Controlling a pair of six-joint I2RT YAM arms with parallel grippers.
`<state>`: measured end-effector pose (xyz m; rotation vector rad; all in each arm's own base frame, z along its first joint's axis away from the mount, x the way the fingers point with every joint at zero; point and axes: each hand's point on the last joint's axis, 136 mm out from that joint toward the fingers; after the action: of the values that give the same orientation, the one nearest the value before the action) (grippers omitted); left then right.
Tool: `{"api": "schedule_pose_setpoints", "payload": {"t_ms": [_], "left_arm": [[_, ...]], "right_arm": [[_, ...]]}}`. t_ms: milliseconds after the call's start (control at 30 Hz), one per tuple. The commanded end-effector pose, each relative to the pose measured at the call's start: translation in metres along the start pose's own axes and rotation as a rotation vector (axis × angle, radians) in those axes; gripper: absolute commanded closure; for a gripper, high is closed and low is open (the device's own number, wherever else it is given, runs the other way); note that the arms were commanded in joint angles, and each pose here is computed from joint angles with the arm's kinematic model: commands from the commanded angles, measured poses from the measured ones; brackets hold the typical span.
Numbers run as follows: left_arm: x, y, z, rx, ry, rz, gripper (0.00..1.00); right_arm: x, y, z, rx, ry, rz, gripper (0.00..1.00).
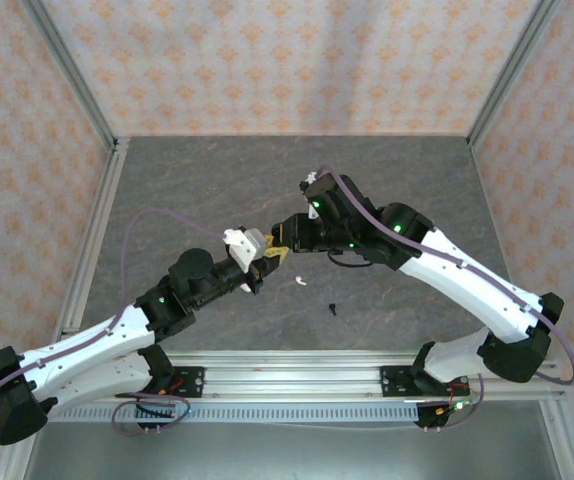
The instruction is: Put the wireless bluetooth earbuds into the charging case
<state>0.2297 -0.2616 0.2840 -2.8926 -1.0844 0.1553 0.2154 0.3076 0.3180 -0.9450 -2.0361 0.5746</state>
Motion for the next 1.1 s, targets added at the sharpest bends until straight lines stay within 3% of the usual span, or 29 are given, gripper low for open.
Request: {"api": "schedule_pose_setpoints", "payload": {"t_ms": [0, 200, 333, 433, 833, 1067], "left_arm": [[-0.009, -0.005, -0.029, -0.08, 0.028, 0.036, 1.0], [-0.012, -0.004, -0.027, -0.072, 0.025, 0.055, 1.0], [-0.018, -0.007, -0.026, -0.072, 0.023, 0.091, 1.0], [-0.026, -0.011, -0.027, -0.076, 0.024, 0.14, 1.0], [-0.058, -0.021, -0.029, -0.073, 0.008, 0.327, 1.0], [-0.062, -0.023, -0.031, -0.074, 0.004, 0.352, 1.0]], "right_arm": [[0.004, -0.004, 0.002, 0.022, -0.033, -0.008, 0.83], [0.013, 0.0, 0.007, 0.064, -0.117, -0.053, 0.83], [0.016, -0.006, 0.009, 0.066, -0.203, -0.075, 0.95], [0.019, -0.011, 0.013, 0.081, -0.272, -0.1, 0.96], [0.038, -0.019, 0.043, 0.189, -0.488, -0.275, 0.95], [0.047, -0.023, 0.046, 0.185, -0.565, -0.341, 0.86]]}}
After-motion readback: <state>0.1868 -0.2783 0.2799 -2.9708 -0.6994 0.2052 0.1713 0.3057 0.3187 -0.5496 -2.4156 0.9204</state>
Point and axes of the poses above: each hand's point on the last joint's axis, 136 mm out from that joint toward the fingers, its own y axis out along the fingers, its own x axis along the line the jaws close on, z = x × y, and after that the axes turned 5 degrees about -y, right-handed
